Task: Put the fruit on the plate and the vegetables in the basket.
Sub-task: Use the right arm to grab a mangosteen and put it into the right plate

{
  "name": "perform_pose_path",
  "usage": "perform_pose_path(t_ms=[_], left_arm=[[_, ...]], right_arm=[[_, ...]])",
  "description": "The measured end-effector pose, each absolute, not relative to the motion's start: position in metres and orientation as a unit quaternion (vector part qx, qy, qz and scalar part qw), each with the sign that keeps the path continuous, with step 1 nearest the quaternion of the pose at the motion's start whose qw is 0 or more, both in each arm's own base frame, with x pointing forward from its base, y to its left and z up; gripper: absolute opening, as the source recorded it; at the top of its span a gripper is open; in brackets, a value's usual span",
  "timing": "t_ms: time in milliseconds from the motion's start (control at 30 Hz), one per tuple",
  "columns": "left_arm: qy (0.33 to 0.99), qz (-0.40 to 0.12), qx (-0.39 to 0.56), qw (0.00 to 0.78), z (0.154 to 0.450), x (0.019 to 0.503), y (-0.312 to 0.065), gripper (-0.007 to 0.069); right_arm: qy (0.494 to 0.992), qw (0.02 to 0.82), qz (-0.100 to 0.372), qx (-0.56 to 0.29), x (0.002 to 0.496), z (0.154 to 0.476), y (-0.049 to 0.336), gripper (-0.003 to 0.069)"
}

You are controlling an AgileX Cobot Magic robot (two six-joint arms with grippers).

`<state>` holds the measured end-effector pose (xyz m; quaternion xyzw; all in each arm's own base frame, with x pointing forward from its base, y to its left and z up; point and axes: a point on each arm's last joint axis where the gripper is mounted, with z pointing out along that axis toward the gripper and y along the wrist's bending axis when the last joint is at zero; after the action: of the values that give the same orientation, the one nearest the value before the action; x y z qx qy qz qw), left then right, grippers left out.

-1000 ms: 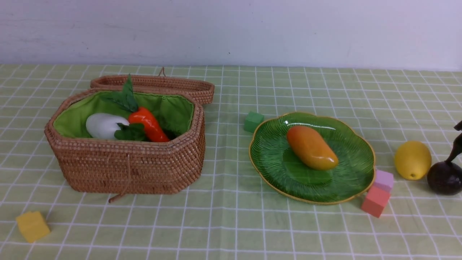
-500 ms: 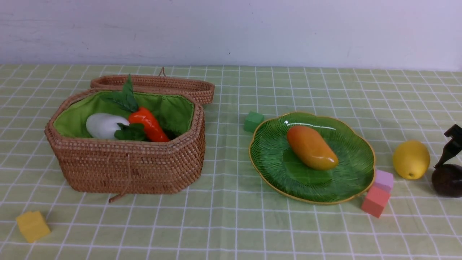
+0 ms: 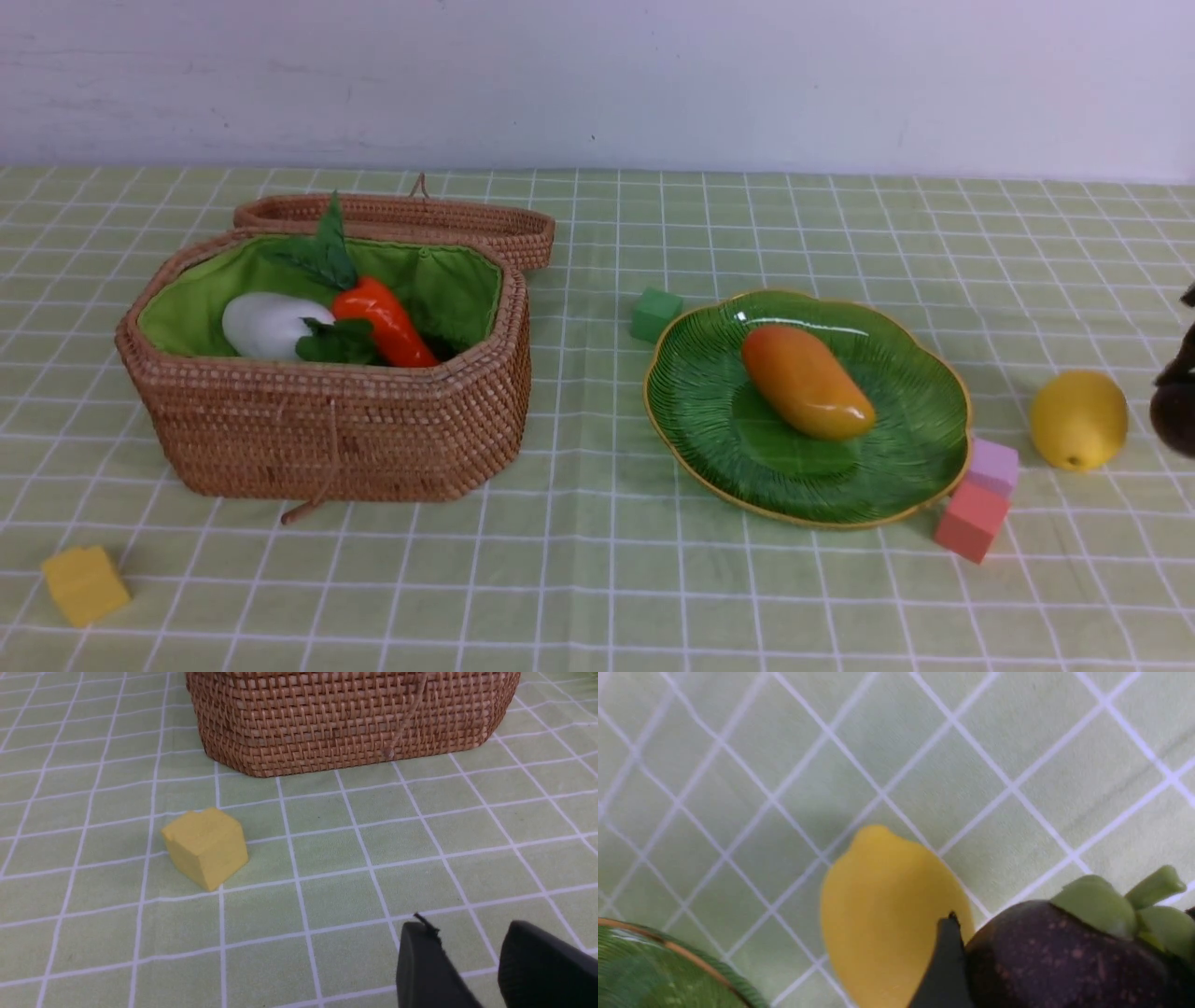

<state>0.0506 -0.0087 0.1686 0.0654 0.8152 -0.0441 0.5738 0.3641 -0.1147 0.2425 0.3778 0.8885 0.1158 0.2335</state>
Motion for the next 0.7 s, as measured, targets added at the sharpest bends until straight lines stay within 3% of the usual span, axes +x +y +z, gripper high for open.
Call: perform_pose_path(t_ms=[133, 333, 533, 700], left_arm=[[0.815, -0.044, 0.065, 0.574, 0.169, 0.051, -0.009, 0.0238], [0.815, -0.044, 0.065, 0.574, 0.169, 0.051, -0.009, 0.0238], [0.815, -0.044, 0.065, 0.574, 0.169, 0.051, -0.009, 0.0238], [0.815, -0.044, 0.065, 0.574, 0.169, 0.051, -0.009, 0.0238]], right_arm=[[0.875, 0.294, 0.128, 0.364, 0.358, 0.279, -0.105, 0.0568], [0.89, 0.352, 0.187, 0.223, 0.365, 0.31, -0.032, 0.0568], [0.911, 0.366, 0.189, -0.003, 0.383, 0.285, 0.063, 0.0568], [0.925, 0.323, 0.188, -0.068, 0.393, 0.24, 0.104, 0.0568]])
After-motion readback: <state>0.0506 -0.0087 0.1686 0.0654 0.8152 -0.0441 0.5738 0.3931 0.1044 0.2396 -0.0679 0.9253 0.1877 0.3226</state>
